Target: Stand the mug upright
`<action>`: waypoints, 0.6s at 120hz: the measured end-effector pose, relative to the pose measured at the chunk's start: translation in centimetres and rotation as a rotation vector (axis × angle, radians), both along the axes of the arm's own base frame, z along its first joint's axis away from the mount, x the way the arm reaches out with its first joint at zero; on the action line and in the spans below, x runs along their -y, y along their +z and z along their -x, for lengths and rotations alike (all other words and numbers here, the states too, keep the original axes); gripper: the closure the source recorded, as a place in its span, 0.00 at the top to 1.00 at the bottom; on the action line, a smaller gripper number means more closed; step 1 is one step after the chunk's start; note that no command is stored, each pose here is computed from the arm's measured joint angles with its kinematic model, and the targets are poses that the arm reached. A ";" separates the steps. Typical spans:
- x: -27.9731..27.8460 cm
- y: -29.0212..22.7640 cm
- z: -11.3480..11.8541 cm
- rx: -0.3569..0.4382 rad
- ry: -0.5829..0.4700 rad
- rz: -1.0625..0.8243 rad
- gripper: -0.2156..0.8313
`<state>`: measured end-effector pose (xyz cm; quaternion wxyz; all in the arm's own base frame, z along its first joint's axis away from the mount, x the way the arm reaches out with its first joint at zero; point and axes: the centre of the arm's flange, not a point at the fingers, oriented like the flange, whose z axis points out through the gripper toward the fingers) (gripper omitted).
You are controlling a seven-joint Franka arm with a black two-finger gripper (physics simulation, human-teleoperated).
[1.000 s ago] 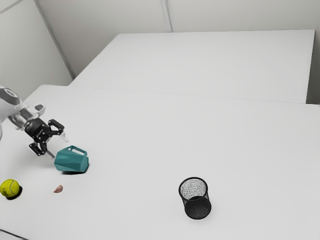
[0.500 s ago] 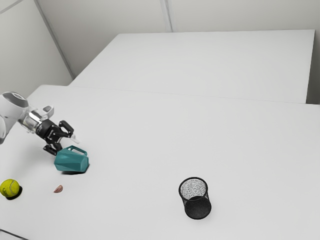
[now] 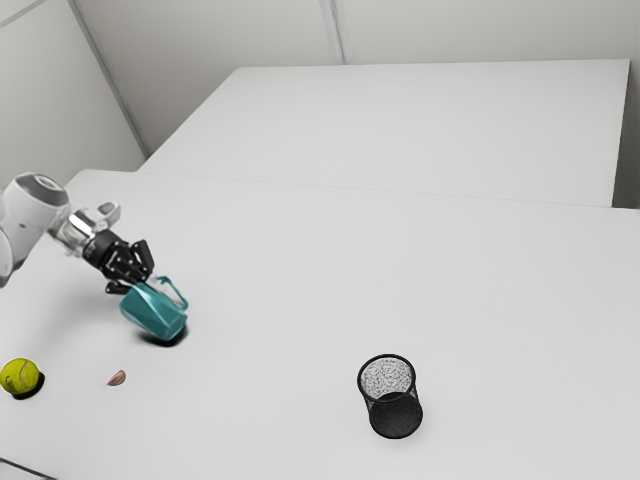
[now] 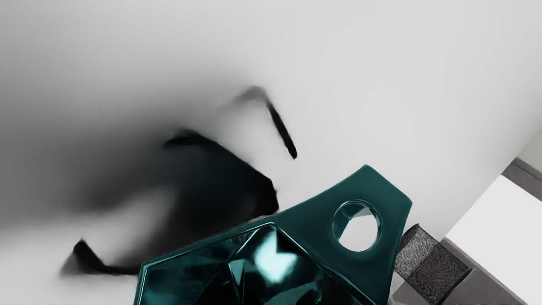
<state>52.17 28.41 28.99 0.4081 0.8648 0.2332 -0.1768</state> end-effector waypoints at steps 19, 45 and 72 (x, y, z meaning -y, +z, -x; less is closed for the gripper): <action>2.1 2.6 -1.2 0.007 -0.054 -0.060 0.06; 9.5 8.9 -4.4 0.062 -0.259 -0.347 0.05; 17.6 13.1 -5.4 0.129 -0.447 -0.667 0.05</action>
